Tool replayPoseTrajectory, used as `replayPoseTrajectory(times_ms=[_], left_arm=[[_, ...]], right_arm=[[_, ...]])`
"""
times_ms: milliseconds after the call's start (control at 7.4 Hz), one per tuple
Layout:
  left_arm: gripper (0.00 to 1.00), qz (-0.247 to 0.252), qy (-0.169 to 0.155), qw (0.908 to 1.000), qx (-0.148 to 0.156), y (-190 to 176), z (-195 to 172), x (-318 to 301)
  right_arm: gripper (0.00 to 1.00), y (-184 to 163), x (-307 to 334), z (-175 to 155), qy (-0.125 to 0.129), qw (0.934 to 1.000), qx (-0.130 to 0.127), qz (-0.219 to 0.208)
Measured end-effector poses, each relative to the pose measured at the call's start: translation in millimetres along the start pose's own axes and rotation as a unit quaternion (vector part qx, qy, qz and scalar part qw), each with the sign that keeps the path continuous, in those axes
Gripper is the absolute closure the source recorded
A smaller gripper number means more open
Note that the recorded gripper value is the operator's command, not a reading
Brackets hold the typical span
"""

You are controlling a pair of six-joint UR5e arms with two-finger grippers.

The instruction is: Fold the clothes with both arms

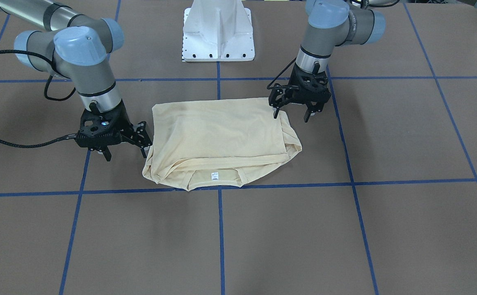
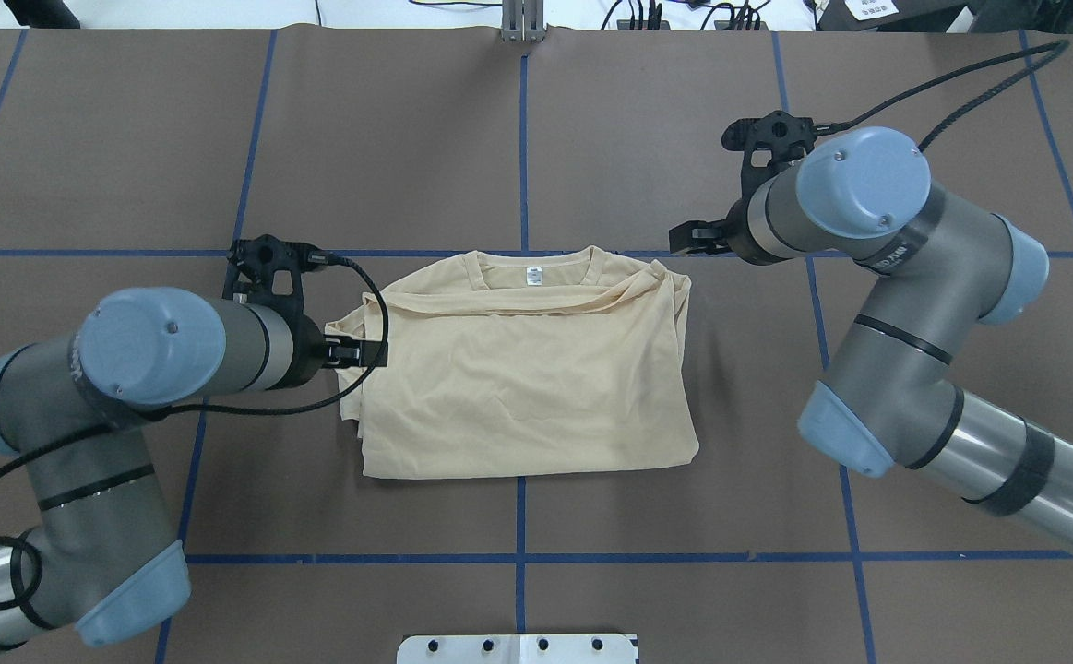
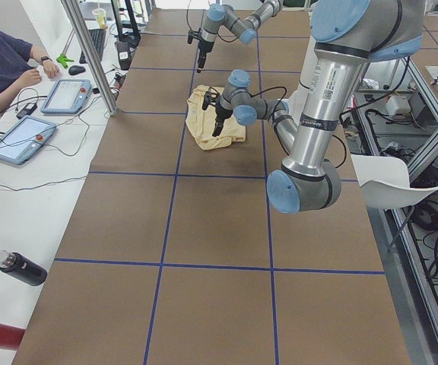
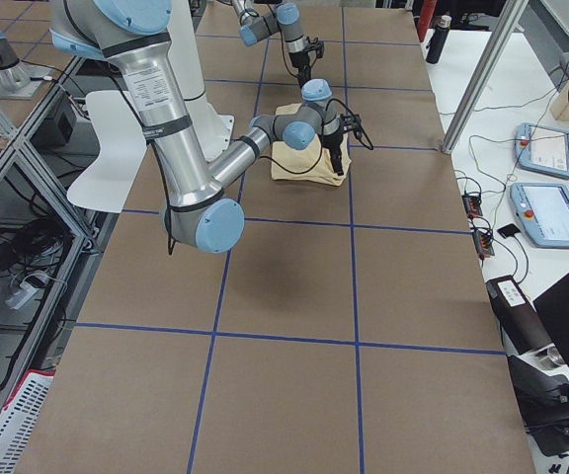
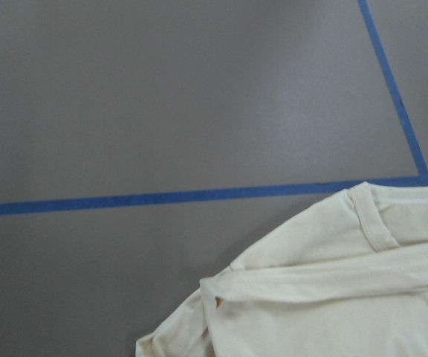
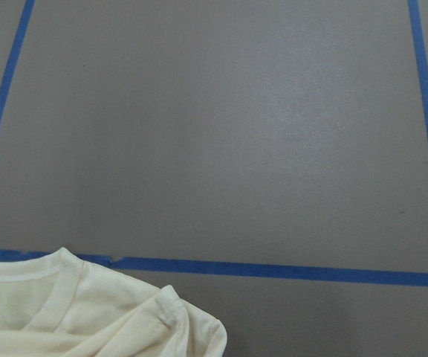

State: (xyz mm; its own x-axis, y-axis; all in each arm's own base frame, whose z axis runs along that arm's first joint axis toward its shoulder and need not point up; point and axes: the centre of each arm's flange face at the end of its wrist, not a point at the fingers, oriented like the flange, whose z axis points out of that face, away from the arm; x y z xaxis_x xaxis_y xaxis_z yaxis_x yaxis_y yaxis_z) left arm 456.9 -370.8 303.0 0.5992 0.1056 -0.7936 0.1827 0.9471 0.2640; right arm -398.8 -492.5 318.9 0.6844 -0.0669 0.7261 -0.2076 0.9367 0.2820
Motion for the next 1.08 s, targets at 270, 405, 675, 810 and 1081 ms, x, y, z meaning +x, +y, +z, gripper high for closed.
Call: replayPoseTrajectory(times_ms=[270, 405, 675, 810, 1081], left_arm=[[0.33, -0.021, 0.008, 0.9996, -0.014, 49.5, 15.6, -6.8], [0.49, -0.034, 0.008, 0.9993, -0.016, 66.2, 20.2, -3.7], [0.55, -0.043, 0.011, 0.9988, -0.019, 78.9, 23.3, 2.9], [0.55, -0.044, 0.013, 0.9987, -0.021, 81.5, 23.6, 4.9], [0.55, -0.043, 0.017, 0.9986, -0.026, 88.8, 24.2, 9.9]], right_arm=[[0.0, 7.3, 45.1, -1.8, -0.025, 0.9995, -0.009, -0.016], [0.0, 8.0, 56.9, -2.6, -0.028, 0.9993, -0.011, -0.02], [0.0, 8.0, 63.4, -2.9, -0.028, 0.9993, -0.01, -0.023], [0.0, 8.0, 64.4, -2.5, -0.027, 0.9993, -0.009, -0.023], [0.0, 7.9, 65.4, -1.7, -0.025, 0.9994, -0.008, -0.023]])
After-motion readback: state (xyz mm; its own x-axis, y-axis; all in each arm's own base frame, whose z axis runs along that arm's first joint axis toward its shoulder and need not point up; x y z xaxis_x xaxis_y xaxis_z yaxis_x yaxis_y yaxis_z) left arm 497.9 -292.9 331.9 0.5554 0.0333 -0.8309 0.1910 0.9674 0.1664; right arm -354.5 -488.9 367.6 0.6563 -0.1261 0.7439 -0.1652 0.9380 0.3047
